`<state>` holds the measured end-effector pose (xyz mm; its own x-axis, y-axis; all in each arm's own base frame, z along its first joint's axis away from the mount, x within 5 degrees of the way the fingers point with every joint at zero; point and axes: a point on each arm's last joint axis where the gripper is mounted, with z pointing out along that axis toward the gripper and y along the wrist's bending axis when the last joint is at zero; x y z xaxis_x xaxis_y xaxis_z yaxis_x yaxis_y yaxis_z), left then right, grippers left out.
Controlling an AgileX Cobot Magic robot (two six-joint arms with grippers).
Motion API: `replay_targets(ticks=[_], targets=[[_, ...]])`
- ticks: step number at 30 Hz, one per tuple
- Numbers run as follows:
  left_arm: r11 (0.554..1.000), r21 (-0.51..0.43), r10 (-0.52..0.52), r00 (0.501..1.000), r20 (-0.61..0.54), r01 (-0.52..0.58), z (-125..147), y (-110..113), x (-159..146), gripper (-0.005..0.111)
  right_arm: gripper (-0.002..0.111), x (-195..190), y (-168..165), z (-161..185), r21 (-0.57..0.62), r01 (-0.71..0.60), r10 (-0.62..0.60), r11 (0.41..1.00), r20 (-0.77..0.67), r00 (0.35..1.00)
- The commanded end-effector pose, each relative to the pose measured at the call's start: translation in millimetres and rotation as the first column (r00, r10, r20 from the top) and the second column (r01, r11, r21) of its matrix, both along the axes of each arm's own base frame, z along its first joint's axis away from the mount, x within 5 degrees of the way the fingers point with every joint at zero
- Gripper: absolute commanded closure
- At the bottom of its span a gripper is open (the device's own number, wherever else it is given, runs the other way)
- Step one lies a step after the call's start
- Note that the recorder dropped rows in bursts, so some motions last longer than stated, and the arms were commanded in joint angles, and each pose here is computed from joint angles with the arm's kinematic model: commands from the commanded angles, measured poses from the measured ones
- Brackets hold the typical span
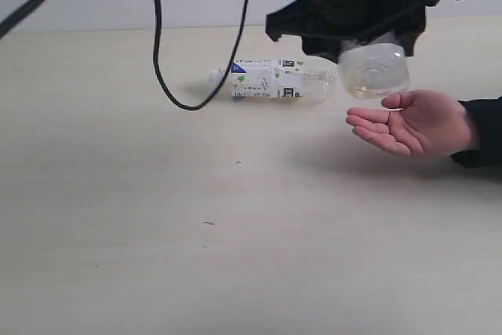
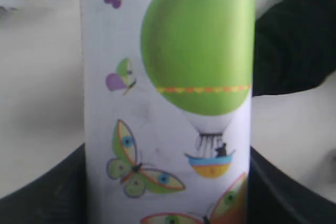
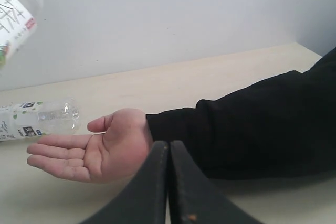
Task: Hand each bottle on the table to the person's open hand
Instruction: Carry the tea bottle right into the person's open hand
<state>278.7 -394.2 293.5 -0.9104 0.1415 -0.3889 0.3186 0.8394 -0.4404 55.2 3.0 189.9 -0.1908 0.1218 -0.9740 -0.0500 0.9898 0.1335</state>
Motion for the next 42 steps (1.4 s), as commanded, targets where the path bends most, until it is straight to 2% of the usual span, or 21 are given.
replay_targets(ticks=[1, 4, 9, 12, 17, 26, 30, 34, 39, 42], targets=[[0.985, -0.172, -0.009, 0.996, -0.088, -0.007, -23, -26, 2, 0.107, 0.108, 0, 0, 0, -0.007, 0.004, -0.004, 1.0, 0.011, 1.0], [0.98, -0.198, -0.003, 0.991, -0.135, -0.024, -46, -37, 6, 0.107, 0.108, 0, 0, 0, -0.007, 0.004, -0.004, 1.0, 0.011, 1.0], [0.981, -0.187, 0.016, 0.982, -0.187, -0.052, -82, -48, 9, 0.107, 0.108, 0, 0, 0, -0.007, 0.004, -0.004, 1.0, 0.011, 1.0], [0.978, -0.203, 0.012, 0.977, -0.211, -0.056, -96, -53, 10, 0.107, 0.108, 0, 0, 0, -0.007, 0.004, -0.004, 1.0, 0.011, 1.0], [0.969, -0.246, -0.038, 0.97, -0.24, -0.023, -101, -58, 7, 0.107, 0.108, 0, 0, 0, -0.007, 0.004, -0.004, 1.0, 0.011, 1.0], [0.968, -0.248, -0.025, 0.968, -0.25, -0.039, -110, -59, 10, 0.106, 0.108, 0, 0, 0, -0.007, 0.004, -0.004, 1.0, 0.011, 1.0], [0.968, -0.247, -0.022, 0.968, -0.251, -0.042, -111, -58, 11, 0.091, 0.108, 0, 0, 0, -0.007, 0.004, -0.004, 1.0, 0.011, 1.0], [0.969, -0.246, -0.03, 0.97, -0.243, -0.032, -111, -58, 11, 0.066, 0.108, 0, 0, 0, -0.007, 0.004, -0.004, 1.0, 0.011, 1.0], [0.97, -0.238, -0.094, 0.979, -0.178, 0.05, -111, -58, 11, 0.036, 0.108, 0, 0, 0, -0.007, 0.004, -0.004, 1.0, 0.011, 1.0], [0.97, -0.235, -0.108, 0.98, -0.166, 0.067, -111, -58, 11, 0.022, 0.108, 0, 0, 0, -0.007, 0.004, -0.004, 1.0, 0.011, 1.0]])
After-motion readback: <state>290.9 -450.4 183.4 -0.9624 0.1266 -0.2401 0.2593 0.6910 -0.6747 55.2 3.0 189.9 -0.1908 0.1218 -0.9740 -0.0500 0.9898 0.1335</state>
